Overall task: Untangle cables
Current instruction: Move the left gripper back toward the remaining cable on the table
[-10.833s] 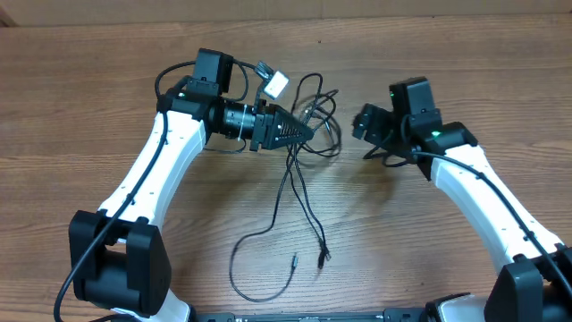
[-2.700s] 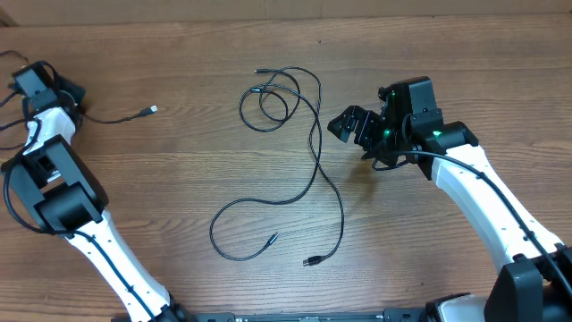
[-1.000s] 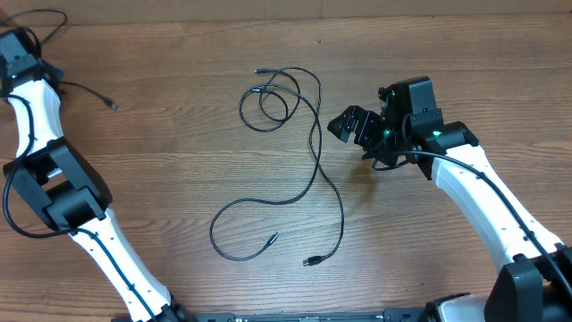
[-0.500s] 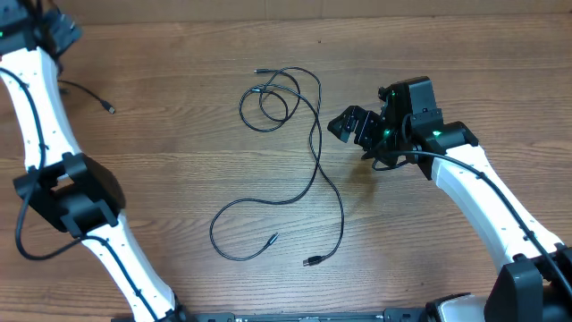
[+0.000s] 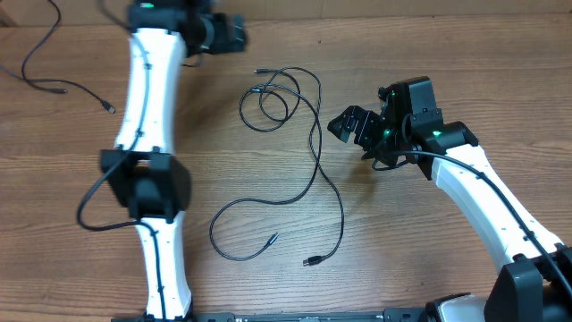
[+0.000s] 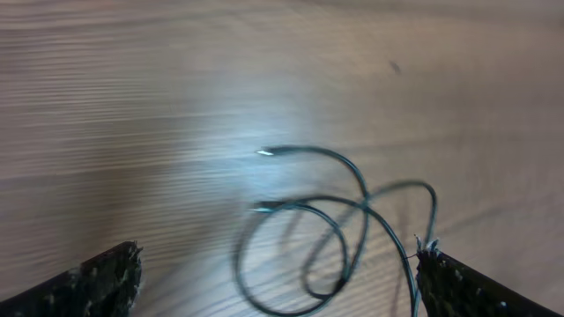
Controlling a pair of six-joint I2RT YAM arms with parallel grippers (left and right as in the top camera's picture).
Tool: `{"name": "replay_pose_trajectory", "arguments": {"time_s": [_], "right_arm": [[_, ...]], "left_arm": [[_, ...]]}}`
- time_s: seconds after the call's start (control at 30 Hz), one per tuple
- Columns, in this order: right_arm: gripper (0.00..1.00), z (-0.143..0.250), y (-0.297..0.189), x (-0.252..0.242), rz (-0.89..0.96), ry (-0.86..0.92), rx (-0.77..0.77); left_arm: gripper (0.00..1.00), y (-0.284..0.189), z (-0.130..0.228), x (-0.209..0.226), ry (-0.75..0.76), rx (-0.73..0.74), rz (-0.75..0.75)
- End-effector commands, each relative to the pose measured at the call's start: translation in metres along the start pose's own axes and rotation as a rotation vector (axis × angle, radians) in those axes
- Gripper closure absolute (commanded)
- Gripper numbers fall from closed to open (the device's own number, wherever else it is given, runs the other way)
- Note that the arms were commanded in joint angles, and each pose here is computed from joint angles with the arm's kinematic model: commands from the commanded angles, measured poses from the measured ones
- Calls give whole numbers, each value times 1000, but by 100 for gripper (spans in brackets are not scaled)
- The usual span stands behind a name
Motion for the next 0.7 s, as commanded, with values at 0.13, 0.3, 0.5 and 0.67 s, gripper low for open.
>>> {"name": "replay_pose_trajectory", "arguments": {"time_s": [0.13, 0.3, 0.5, 0.67], "right_arm": [[0, -2, 1, 1, 3, -6, -5], [0, -2, 1, 1, 3, -6, -5], [0, -2, 1, 1, 3, -6, -5], [0, -2, 1, 1, 3, -6, -5]], "left_arm": [[0, 73, 58, -36, 187, 122, -110], [0, 102, 92, -39, 185, 222, -138], [13, 118, 119, -22, 64, 317, -204], [32, 134, 137, -10, 5, 378, -249]]}}
Point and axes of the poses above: each gripper's point midway between its finger pads, its own y axis out along the fingers, its own x axis along the line the jaws close on, z = x × y, the point moved 1 cm from there along -y, back along the fingers, and after that the axes turned 13 degrees about -y, right-handed, at the moved point
